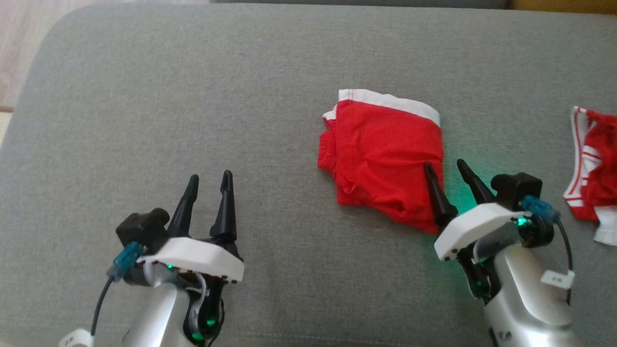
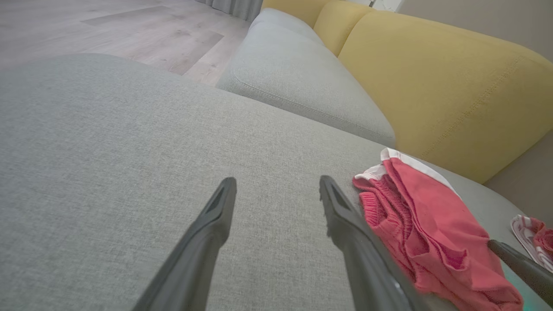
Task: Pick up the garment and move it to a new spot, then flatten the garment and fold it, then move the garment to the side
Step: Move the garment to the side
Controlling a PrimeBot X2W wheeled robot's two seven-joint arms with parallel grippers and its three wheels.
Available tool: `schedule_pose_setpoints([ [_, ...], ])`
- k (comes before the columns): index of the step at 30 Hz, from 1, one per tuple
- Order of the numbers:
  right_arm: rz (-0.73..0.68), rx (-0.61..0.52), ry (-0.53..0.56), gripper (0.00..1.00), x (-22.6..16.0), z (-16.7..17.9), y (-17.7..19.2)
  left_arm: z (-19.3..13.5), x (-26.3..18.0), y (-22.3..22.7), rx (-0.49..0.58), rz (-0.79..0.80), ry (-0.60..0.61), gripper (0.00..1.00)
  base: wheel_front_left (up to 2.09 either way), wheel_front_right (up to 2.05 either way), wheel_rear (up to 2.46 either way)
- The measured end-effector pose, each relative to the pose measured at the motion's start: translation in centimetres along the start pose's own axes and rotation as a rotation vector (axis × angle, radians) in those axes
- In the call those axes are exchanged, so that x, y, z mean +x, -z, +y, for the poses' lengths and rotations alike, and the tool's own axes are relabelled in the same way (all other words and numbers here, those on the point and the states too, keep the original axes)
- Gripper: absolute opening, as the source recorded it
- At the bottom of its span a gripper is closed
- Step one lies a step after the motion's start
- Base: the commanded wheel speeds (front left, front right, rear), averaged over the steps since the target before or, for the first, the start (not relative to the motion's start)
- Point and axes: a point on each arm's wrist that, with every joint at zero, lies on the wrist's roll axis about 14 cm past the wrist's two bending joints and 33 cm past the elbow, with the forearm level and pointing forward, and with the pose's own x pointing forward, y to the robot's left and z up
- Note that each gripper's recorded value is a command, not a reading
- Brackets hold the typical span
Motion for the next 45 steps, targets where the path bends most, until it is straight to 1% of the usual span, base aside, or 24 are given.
schedule_pose_setpoints([
  [5,0.061,0.041,-0.029,1.00,1.5,0.9,1.1,0.7,0.0,0.1,-0.001,0.004,-0.021,1.00,0.00,0.00,0.00],
  [9,0.099,0.043,-0.034,1.00,2.1,1.0,1.9,1.0,0.0,0.3,0.001,0.011,-0.029,1.00,0.00,0.00,0.00],
  [10,0.117,0.037,-0.036,0.26,2.2,1.0,2.3,1.0,0.0,0.3,0.001,0.012,-0.030,1.00,0.00,0.00,0.00],
  [11,0.123,0.025,-0.038,0.00,2.3,1.1,2.4,1.0,0.0,0.3,0.001,0.012,-0.030,1.00,0.00,0.00,0.00],
  [15,0.105,-0.059,-0.047,0.00,2.5,1.1,1.8,0.8,0.2,0.4,-0.004,0.014,-0.023,1.00,0.00,0.00,0.00],
  [17,0.072,-0.161,-0.055,0.00,2.5,0.6,1.0,0.4,0.4,0.5,-0.005,0.015,-0.013,1.00,0.00,0.00,0.00],
  [18,0.037,-0.268,-0.049,0.00,2.3,-0.4,-0.1,0.0,0.6,0.5,-0.006,0.017,0.000,1.00,0.00,0.00,0.00],
  [22,-0.010,-0.489,-0.042,0.00,1.3,-2.5,-1.8,-1.3,1.1,0.7,-0.010,0.019,0.038,1.00,0.00,0.00,0.00],
  [26,-0.022,-0.656,-0.024,0.00,-0.2,-4.7,-3.1,-3.0,1.9,0.5,-0.014,0.014,0.089,1.00,0.00,0.00,0.00],
  [31,0.011,-0.813,0.022,0.00,-2.7,-8.8,-4.7,-5.2,2.8,1.2,-0.010,0.028,0.156,1.00,0.00,0.00,0.00],
  [35,0.055,-0.898,0.079,0.00,-4.8,-12.4,-6.6,-7.1,3.9,1.8,-0.003,0.039,0.217,1.00,0.00,0.00,0.00],
  [38,0.120,-0.931,0.125,0.00,-6.6,-15.4,-7.1,-8.4,4.8,2.3,-0.007,0.049,0.263,1.00,0.00,0.00,0.00],
  [42,0.217,-0.943,0.197,0.00,-8.7,-19.6,-7.3,-9.8,6.1,3.0,-0.006,0.059,0.305,1.00,0.00,0.00,0.00],
  [45,0.271,-0.934,0.244,0.00,-9.8,-21.8,-7.4,-10.4,6.9,3.5,-0.015,0.067,0.323,1.00,0.00,0.00,0.00],
])
